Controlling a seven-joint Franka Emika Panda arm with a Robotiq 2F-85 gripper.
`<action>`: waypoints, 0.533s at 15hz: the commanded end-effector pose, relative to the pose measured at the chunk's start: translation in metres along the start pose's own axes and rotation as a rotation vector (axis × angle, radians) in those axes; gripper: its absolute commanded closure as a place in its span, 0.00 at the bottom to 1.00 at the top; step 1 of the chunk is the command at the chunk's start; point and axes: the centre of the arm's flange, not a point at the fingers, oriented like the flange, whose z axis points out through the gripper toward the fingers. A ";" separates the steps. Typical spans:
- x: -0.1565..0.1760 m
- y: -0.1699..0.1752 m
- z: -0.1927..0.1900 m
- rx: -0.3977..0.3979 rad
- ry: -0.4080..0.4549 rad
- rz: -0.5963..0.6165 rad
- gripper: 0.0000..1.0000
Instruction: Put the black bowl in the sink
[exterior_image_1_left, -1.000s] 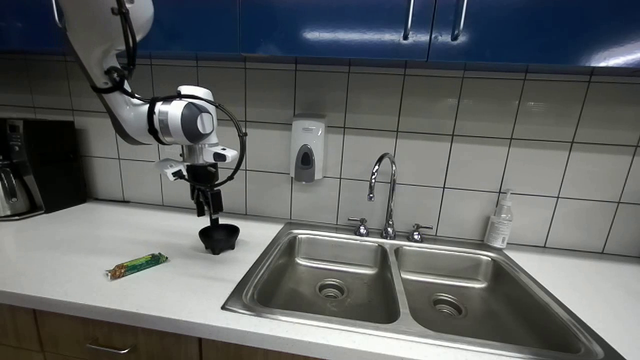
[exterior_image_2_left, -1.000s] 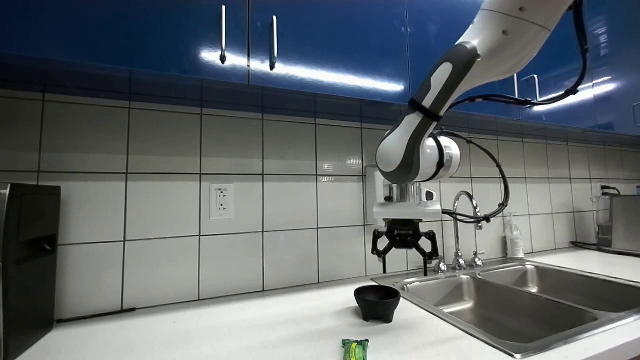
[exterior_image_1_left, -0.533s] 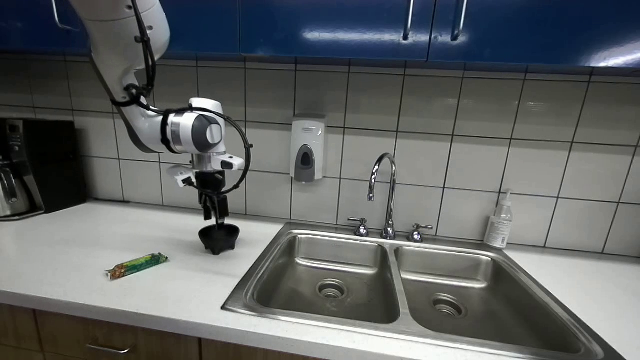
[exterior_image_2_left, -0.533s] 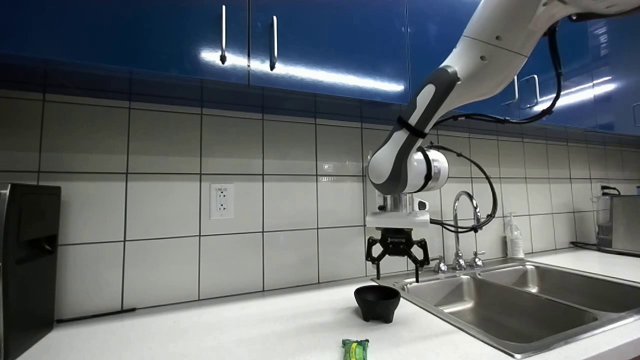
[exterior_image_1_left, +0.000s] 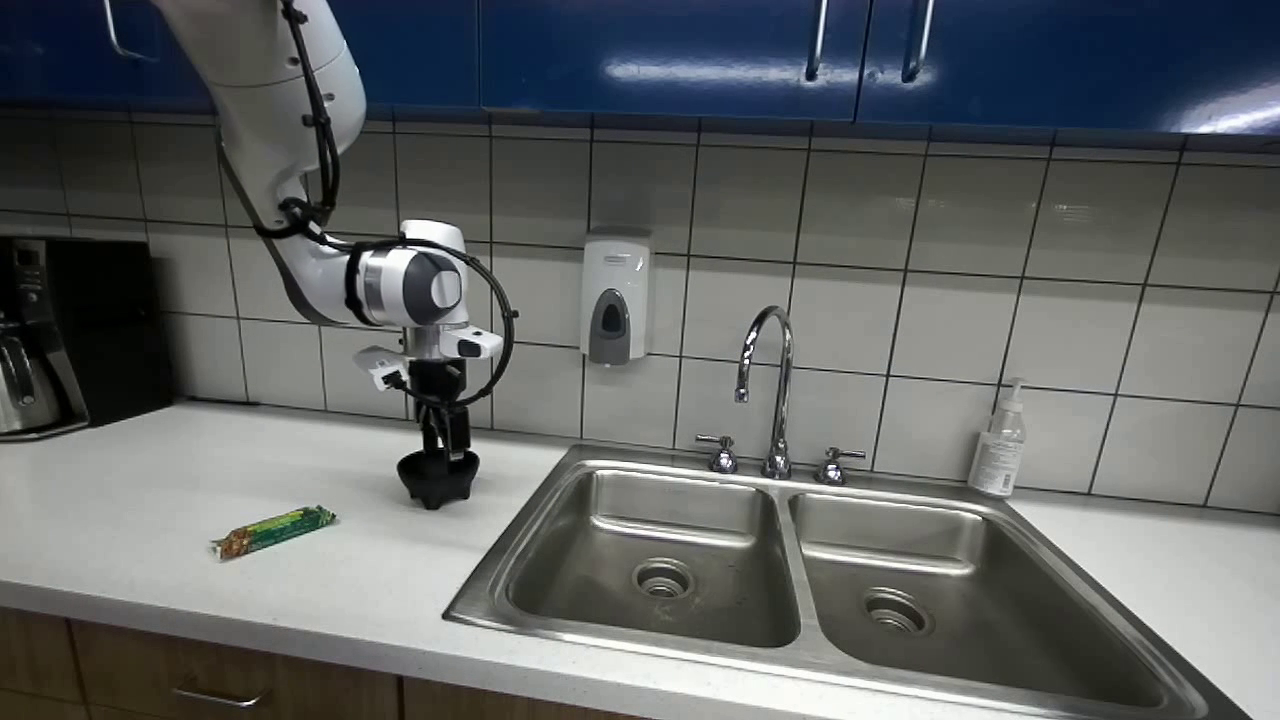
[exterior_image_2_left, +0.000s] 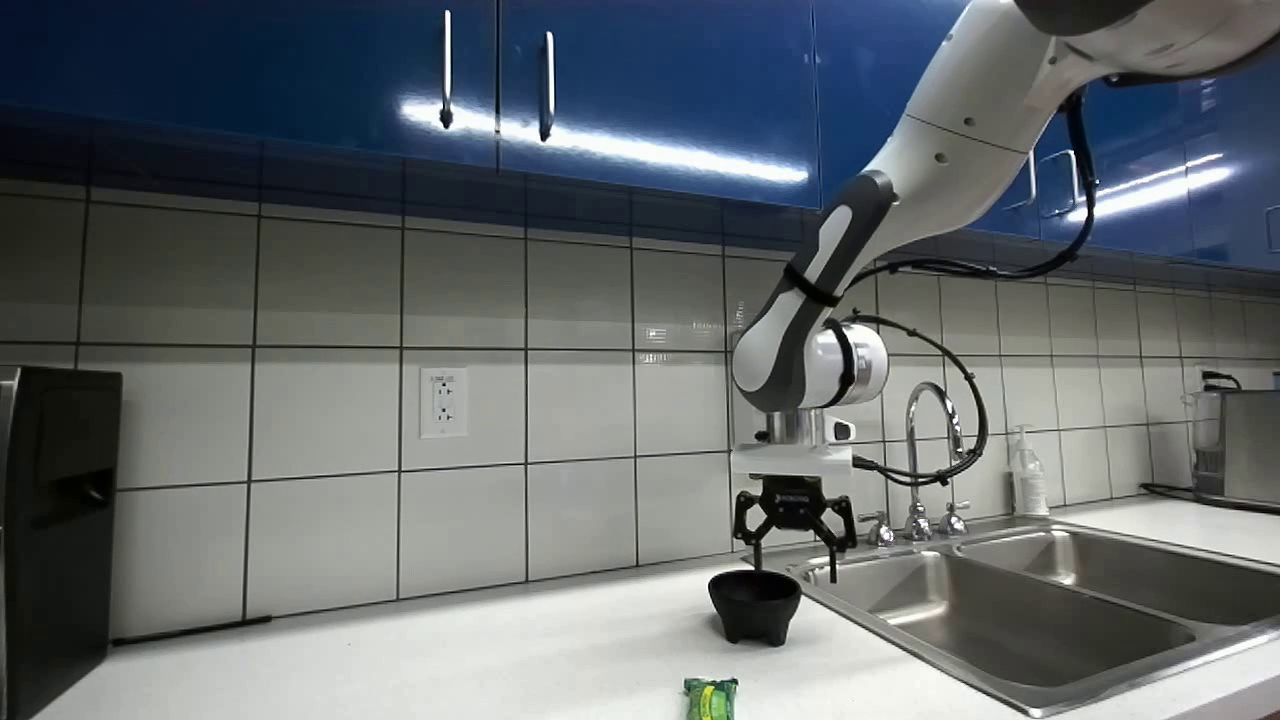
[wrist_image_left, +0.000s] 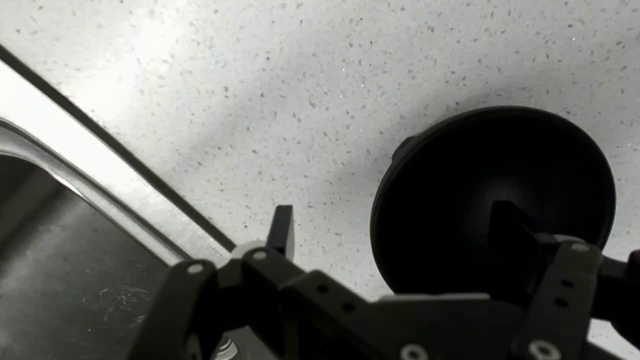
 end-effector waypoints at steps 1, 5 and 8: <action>0.012 -0.007 0.009 -0.010 -0.038 -0.002 0.00; 0.014 -0.006 0.018 -0.012 -0.056 0.009 0.00; 0.013 -0.005 0.022 -0.005 -0.067 0.012 0.26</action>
